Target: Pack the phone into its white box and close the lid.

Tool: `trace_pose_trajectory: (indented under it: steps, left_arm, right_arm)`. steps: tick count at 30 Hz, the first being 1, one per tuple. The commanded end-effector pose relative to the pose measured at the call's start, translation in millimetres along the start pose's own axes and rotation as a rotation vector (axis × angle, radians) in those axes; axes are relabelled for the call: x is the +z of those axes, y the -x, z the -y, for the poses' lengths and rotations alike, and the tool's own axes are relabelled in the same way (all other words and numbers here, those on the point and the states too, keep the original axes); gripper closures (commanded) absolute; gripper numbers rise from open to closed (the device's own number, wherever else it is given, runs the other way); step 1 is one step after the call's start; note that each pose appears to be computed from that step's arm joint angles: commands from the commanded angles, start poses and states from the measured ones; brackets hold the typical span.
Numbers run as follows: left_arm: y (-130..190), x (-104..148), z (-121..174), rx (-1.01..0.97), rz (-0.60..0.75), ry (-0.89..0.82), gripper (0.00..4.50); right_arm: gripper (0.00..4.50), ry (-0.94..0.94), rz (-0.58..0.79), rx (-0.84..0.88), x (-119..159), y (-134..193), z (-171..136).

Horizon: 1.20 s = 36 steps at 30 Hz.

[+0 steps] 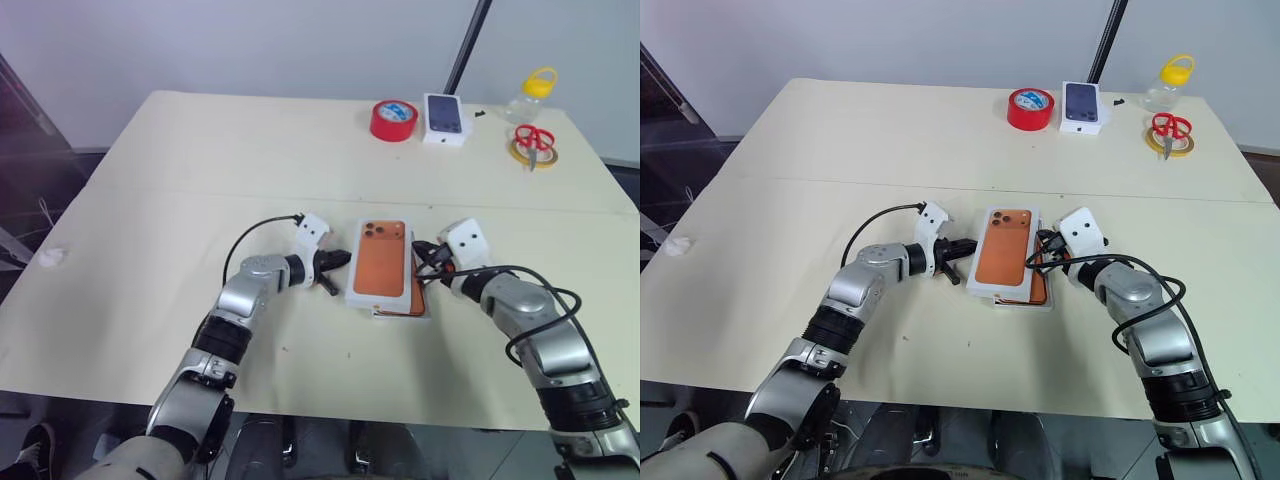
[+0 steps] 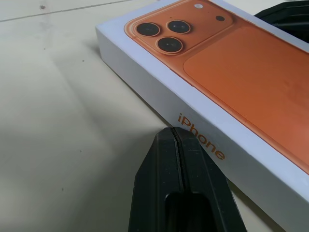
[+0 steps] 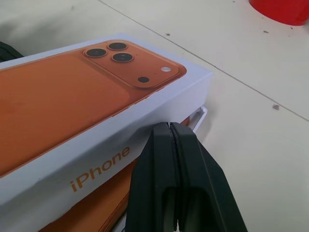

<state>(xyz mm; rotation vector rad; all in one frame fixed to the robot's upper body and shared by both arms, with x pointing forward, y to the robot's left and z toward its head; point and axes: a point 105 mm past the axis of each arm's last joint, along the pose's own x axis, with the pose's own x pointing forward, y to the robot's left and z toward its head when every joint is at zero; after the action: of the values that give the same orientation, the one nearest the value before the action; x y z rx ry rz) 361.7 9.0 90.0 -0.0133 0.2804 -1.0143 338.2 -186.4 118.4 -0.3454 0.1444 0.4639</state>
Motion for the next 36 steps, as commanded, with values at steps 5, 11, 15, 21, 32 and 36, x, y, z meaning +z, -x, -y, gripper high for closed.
trace_pose_trajectory:
  steps: [5, 11, 15, 21, 32, 36]
  left_arm:
    - [-4, 22, 17, -0.071, 0.031, -0.121, 4.5]
    - [-4, 23, 21, -0.086, 0.043, -0.114, 4.5]
    - [-7, 24, 27, -0.105, 0.045, -0.158, 4.5]
    - [-6, 13, 28, -0.112, 0.017, -0.167, 4.5]
    - [-4, 17, 24, -0.1, 0.04, -0.143, 4.5]
    - [-4, 15, 30, -0.124, 0.03, -0.141, 4.5]
  right_arm:
    - [4.47, 0.049, 0.03, -0.013, 11, 9, 6]
    - [4.47, 0.07, 0.024, -0.022, 11, 15, 8]
    - [4.47, 0.075, 0.015, -0.041, 11, 19, 14]
    - [4.47, 0.074, 0.001, -0.066, 7, 25, 18]
    - [4.47, 0.04, -0.026, -0.035, -1, 33, 4]
    - [4.47, 0.044, -0.047, 0.007, -4, 35, -5]
